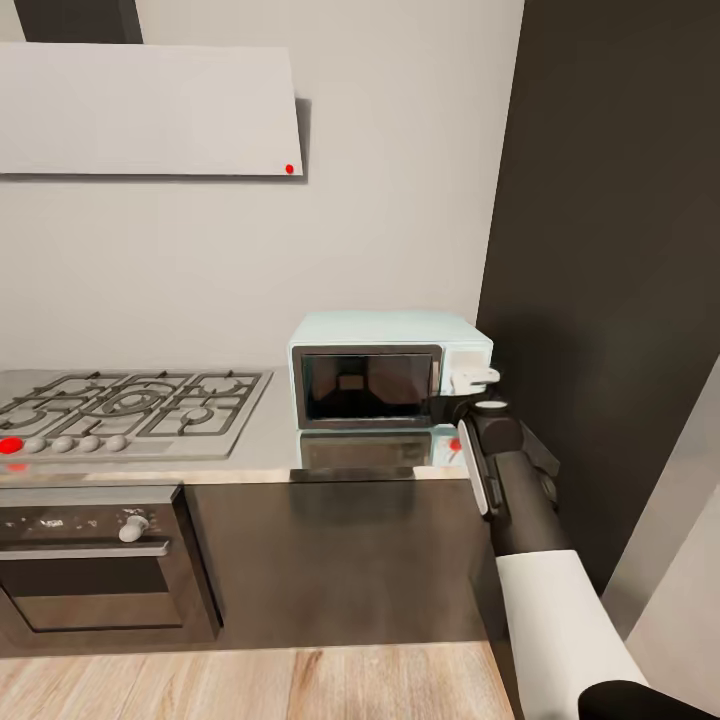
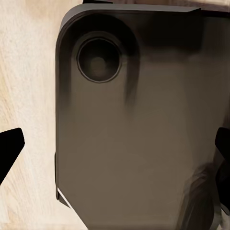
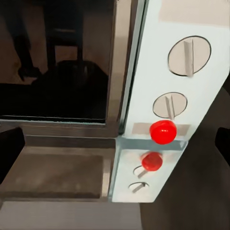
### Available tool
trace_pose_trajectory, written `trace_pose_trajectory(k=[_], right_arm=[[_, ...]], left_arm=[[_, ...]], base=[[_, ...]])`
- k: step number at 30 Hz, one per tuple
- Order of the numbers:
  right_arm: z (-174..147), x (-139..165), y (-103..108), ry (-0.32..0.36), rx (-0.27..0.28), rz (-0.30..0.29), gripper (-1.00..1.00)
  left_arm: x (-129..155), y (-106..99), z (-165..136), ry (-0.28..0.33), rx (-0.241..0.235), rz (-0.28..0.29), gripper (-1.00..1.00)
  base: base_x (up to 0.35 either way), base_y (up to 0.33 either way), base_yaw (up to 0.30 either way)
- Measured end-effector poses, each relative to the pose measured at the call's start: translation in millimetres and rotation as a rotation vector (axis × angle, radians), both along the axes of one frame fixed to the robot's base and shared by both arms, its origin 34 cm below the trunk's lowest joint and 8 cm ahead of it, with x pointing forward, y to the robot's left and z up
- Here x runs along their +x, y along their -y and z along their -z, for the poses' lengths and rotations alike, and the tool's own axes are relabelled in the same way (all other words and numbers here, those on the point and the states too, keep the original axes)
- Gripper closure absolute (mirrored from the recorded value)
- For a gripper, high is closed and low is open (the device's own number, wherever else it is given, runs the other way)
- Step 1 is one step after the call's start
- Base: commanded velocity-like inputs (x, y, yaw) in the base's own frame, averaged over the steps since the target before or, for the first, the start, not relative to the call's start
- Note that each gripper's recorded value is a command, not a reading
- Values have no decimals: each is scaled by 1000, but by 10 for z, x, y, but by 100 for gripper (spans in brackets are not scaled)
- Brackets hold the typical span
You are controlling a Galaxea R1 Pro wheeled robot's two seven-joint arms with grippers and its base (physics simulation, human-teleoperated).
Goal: In the kitchen, take the popcorn bag from the countertop, put it into the microwave, and heat it until the popcorn is cooked so the cooked popcorn ends up inside the bag.
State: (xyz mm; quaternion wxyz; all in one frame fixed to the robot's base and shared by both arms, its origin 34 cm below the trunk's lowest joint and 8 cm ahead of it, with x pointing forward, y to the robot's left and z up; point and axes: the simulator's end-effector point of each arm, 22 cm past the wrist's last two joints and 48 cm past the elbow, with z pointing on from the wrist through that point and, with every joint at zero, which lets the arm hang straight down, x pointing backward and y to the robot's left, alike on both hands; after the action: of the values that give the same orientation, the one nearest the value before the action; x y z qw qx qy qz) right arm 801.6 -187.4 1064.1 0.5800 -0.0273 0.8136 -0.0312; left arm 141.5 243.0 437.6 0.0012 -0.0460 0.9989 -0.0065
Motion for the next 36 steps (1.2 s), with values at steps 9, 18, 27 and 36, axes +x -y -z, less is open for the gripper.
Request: trace_pose_trajectory(k=[9, 18, 27, 36], right_arm=[[56, 147, -83, 71, -12, -22, -100], [100, 153, -85, 60, -12, -23, -100], [362, 191, -102, 15, -10, -22, -100], [340, 199, -110, 26, -23, -29, -100]], left_arm=[[-1, -4, -1, 0, 0, 1, -100], [0, -3, 0, 0, 0, 1, -100], [32, -11, 0, 8, 1, -1, -100], [34, -16, 0, 9, 2, -1, -100]], base=[[179, 0, 0], [68, 0, 0], [0, 0, 0], [0, 0, 0]])
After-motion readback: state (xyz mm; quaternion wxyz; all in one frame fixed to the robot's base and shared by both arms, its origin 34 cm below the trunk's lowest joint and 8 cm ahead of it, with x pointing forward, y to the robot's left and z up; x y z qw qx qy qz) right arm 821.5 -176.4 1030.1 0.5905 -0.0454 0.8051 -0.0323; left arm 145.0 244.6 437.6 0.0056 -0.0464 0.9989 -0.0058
